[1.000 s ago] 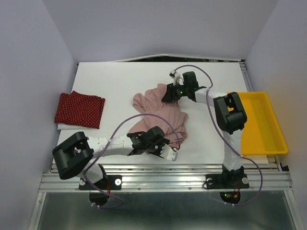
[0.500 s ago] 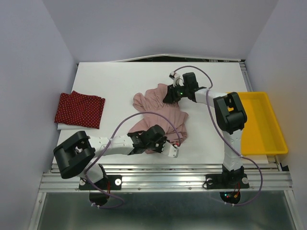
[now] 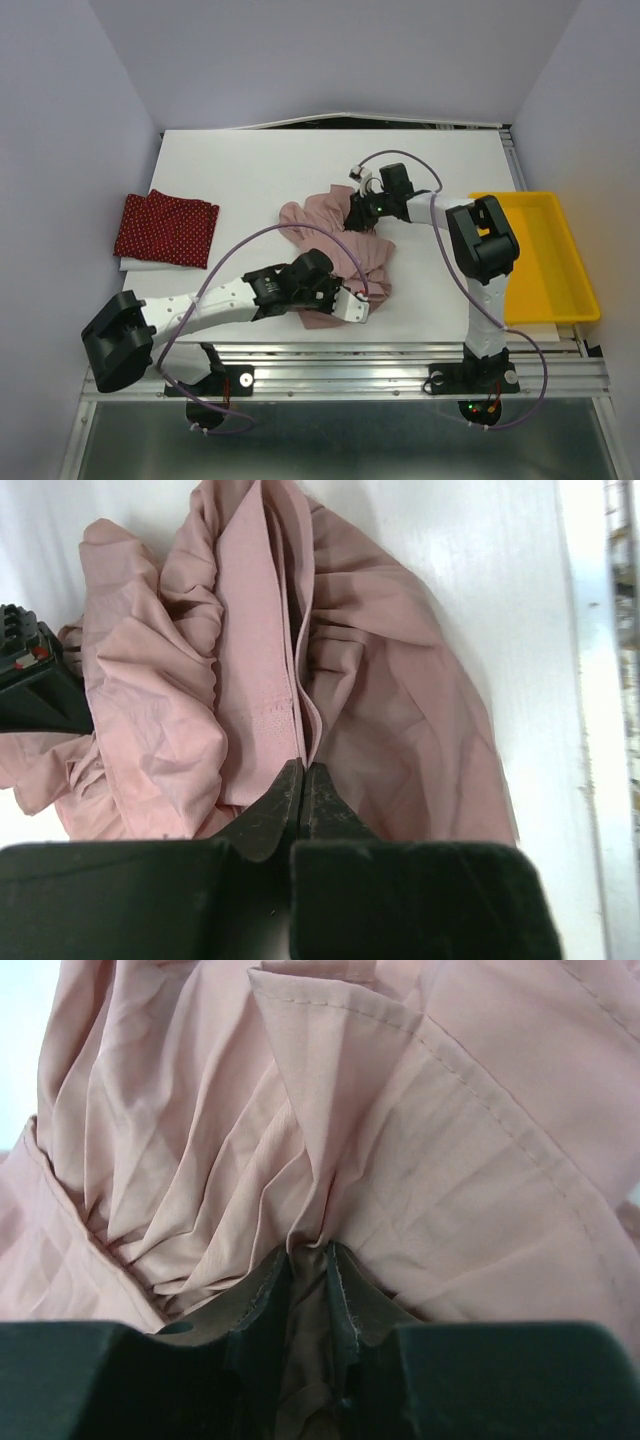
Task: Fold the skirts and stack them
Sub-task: Fold the skirt, then neatly place the folded skirt to the corner
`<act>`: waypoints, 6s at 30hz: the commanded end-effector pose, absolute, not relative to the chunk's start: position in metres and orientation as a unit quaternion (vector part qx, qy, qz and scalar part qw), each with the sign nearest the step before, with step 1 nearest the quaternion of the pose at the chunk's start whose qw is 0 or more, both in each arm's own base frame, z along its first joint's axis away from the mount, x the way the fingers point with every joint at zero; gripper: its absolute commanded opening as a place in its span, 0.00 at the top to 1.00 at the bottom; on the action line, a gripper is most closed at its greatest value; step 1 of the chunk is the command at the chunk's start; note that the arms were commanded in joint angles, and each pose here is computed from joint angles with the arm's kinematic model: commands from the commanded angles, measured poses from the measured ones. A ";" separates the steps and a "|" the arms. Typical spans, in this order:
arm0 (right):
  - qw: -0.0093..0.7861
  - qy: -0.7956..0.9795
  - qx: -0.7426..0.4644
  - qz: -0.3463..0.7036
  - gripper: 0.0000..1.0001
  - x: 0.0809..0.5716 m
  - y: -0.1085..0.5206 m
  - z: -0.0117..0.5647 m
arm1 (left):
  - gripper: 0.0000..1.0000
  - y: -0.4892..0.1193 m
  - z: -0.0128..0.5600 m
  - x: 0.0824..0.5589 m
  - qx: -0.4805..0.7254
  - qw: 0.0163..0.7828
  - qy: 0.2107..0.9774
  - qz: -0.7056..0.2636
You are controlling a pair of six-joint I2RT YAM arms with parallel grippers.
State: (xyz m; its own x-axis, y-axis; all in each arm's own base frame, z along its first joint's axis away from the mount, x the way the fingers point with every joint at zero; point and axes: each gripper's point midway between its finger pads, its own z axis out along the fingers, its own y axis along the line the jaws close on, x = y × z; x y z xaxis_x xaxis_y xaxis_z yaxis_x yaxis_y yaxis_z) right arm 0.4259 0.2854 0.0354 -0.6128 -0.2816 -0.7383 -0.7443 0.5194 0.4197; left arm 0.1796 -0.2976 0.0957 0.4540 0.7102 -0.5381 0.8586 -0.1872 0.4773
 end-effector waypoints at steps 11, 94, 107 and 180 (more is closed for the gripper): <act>0.339 0.780 -0.383 0.360 0.29 0.410 0.287 0.142 | 1.00 -0.261 0.090 0.094 0.805 0.271 0.473 -0.235; 0.330 0.762 -0.090 0.551 0.38 0.398 0.253 0.249 | 1.00 -0.263 0.009 0.384 0.136 0.244 0.924 -0.263; 0.136 0.779 0.001 0.612 0.42 0.342 0.308 0.110 | 1.00 -0.261 0.002 0.390 0.109 0.243 0.928 -0.262; 0.320 0.873 -0.286 0.230 0.39 0.384 0.386 0.150 | 0.01 -0.107 0.151 0.340 0.014 0.404 0.863 -0.304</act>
